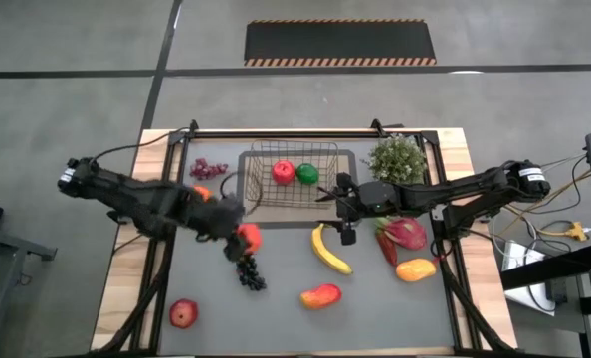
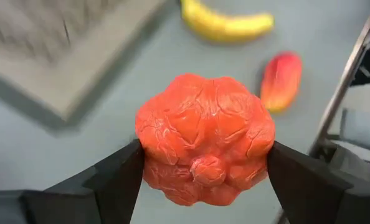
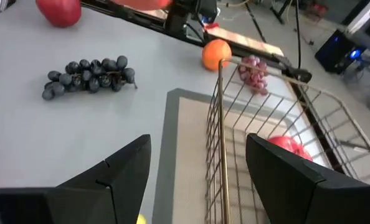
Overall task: Build produce basket
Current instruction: Put the pumpkin into the wire basket, then put the banana into the wire basket, then put the orange into the wire basket
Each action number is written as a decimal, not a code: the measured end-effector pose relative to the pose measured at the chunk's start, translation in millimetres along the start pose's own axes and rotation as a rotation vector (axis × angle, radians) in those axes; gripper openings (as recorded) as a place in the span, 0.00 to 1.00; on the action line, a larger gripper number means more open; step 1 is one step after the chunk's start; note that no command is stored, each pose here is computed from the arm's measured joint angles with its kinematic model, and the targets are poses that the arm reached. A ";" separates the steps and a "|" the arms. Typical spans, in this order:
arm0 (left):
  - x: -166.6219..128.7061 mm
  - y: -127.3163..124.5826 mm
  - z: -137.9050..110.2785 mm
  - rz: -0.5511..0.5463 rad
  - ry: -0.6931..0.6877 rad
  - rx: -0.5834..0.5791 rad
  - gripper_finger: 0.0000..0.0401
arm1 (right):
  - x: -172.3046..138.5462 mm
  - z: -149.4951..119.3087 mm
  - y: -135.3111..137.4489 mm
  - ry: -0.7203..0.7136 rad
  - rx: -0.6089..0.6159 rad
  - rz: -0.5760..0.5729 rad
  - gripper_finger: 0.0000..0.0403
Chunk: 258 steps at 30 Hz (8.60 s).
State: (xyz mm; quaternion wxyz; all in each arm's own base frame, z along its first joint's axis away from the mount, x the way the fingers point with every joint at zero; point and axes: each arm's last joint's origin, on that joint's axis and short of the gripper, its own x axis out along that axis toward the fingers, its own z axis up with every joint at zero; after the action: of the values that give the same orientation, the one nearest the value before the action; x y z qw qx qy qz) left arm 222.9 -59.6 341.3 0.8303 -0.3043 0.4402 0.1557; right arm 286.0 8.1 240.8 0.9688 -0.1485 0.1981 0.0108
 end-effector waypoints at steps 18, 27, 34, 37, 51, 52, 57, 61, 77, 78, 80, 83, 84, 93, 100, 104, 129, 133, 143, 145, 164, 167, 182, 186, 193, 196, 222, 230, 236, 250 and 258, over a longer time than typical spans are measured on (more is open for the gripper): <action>97.6 75.7 152.4 0.307 0.120 0.351 0.72 | -27.9 8.6 3.6 0.015 0.061 0.031 0.61; 142.1 101.6 151.6 0.364 0.296 0.375 0.72 | -25.5 7.0 4.4 0.026 0.078 0.034 0.61; 152.5 107.4 146.1 0.377 0.326 0.374 0.72 | -25.5 7.0 4.4 0.025 0.078 0.034 0.61; 153.8 108.0 145.4 0.379 0.327 0.371 0.72 | -25.5 7.0 4.4 0.025 0.085 0.034 0.61; 154.3 107.4 146.5 0.377 0.313 0.367 0.72 | -25.4 6.4 4.6 0.029 0.090 0.035 0.61; 154.3 107.4 146.5 0.377 0.313 0.366 0.72 | -25.4 6.4 4.6 0.029 0.093 0.035 0.61; 154.3 107.4 146.5 0.377 0.313 0.368 0.72 | -25.2 4.9 5.0 0.034 0.099 0.036 0.61; 154.2 107.4 146.6 0.377 0.312 0.368 0.72 | -25.0 3.3 5.5 0.038 0.100 0.037 0.61; 154.7 106.8 148.0 0.373 0.296 0.370 0.73 | -24.7 1.1 6.1 0.044 0.102 0.037 0.61; 154.7 106.8 148.1 0.372 0.295 0.370 0.73 | -24.7 1.1 6.1 0.044 0.102 0.037 0.61; 154.8 106.7 148.0 0.368 0.296 0.370 0.73 | -24.7 1.1 6.1 0.044 0.102 0.037 0.61; 155.1 105.6 147.5 0.325 0.305 0.363 0.73 | -24.7 1.1 6.1 0.044 0.102 0.037 0.61; 155.2 105.2 147.4 0.310 0.308 0.360 0.73 | -24.7 1.1 6.1 0.044 0.102 0.037 0.61; 155.2 104.9 147.2 0.295 0.313 0.366 0.77 | -24.7 1.5 6.0 0.041 0.110 0.036 0.61; 154.6 104.7 147.5 0.295 0.311 0.367 0.85 | -24.6 1.8 5.6 0.038 0.110 0.027 0.61; 149.7 102.4 150.3 0.289 0.298 0.385 0.86 | -24.6 1.9 5.6 0.037 0.098 0.027 0.61; 55.0 19.0 36.7 -0.373 -0.877 0.650 0.86 | -27.0 -28.9 26.3 -0.282 0.075 0.006 0.61; 63.2 28.1 20.1 -0.429 -0.942 0.627 0.86 | -26.6 -30.6 27.5 -0.278 0.109 0.015 0.61; 68.4 38.3 10.5 -0.464 -1.040 0.574 0.86 | -32.5 -21.0 59.8 -0.288 0.117 0.153 0.61; 68.1 38.7 10.8 -0.460 -1.042 0.572 0.86 | -33.3 -11.6 66.8 -0.260 0.106 0.181 0.61; 68.9 39.1 10.4 -0.454 -1.029 0.574 0.86 | 11.7 -2.1 112.5 0.413 0.446 0.152 0.61; 71.8 40.3 8.9 -0.444 -1.004 0.580 0.86 | 24.4 -13.5 119.0 0.517 0.462 0.107 0.61; 69.0 46.4 2.8 -0.431 -0.967 0.590 0.86 | 66.1 -36.6 135.1 0.758 0.425 -0.052 0.47; 64.6 49.2 -0.4 -0.429 -0.961 0.598 0.86 | 68.1 -33.6 135.6 0.757 0.422 -0.048 0.28; 39.0 55.9 -5.6 -0.429 -0.996 0.619 0.86 | 56.6 -12.9 134.8 0.808 0.351 0.060 0.23; 31.5 59.8 -9.2 -0.430 -0.997 0.619 0.86 | 49.9 5.5 133.2 0.761 0.292 0.149 0.23; 27.2 73.0 -28.1 -0.586 -0.958 0.631 0.86 | 87.1 61.1 -25.0 0.058 0.321 -0.578 0.25; 26.0 73.3 -28.2 -0.589 -0.964 0.631 0.86 | 115.0 21.1 -53.3 0.152 0.392 -0.662 0.26; 24.3 73.9 -28.5 -0.591 -0.970 0.630 0.86 | 121.8 11.5 -55.2 0.183 0.378 -0.663 0.27; 24.1 74.2 -28.7 -0.589 -0.974 0.629 0.86 | 125.5 3.5 -53.8 0.243 0.361 -0.656 0.53; 31.7 73.2 -29.5 -0.618 -1.002 0.603 0.86 | 99.4 39.4 -50.0 0.185 0.208 -0.612 0.57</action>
State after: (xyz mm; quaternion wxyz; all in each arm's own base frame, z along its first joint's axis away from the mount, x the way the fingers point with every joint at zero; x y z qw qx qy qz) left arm 183.5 -22.8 275.7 0.9899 -0.0613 -0.0828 -0.0972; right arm 396.5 -32.0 251.1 0.9150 -0.1018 0.2314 -0.3145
